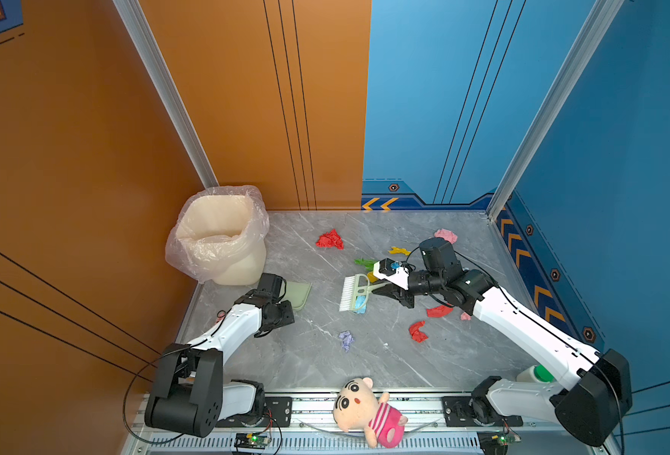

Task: Sweep away the paper scraps from the table
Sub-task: 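Close the left gripper on the dustpan handle while the right holds the brush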

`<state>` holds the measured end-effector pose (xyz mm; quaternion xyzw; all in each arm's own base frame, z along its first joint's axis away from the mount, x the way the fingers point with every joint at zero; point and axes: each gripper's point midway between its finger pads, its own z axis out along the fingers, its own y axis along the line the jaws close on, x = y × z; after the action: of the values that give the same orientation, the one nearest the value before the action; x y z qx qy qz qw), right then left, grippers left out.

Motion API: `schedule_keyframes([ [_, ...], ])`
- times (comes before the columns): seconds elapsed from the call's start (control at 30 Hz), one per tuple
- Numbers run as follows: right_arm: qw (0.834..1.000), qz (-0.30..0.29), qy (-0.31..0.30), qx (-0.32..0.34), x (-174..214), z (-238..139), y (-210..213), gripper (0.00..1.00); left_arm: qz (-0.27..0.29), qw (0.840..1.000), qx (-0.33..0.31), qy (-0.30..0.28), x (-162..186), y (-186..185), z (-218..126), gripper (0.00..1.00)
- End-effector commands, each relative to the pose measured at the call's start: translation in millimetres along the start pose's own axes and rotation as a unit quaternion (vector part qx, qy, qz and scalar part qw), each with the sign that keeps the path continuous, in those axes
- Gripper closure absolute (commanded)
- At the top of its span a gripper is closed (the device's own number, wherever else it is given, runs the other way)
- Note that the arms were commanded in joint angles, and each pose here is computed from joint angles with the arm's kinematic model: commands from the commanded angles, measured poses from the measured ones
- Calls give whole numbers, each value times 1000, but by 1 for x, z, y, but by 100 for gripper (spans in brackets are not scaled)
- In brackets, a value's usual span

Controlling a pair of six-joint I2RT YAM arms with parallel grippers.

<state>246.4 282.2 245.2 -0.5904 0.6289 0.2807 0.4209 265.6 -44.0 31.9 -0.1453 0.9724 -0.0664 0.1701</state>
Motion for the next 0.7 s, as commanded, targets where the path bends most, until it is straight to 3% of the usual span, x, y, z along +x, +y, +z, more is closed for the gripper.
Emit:
schedule_keyframes([
  [0.0, 1000, 8, -2, 9, 1, 3, -5, 100, 8, 1000, 12, -2, -11, -7, -1, 52],
  [0.23, 1000, 19, -7, 23, -1, 2, -13, 100, 11, 1000, 13, 2, -12, -10, 1, 59],
  [0.67, 999, 23, -10, 28, -1, 0, -15, 100, 14, 1000, 8, 5, -13, -10, 8, 57],
])
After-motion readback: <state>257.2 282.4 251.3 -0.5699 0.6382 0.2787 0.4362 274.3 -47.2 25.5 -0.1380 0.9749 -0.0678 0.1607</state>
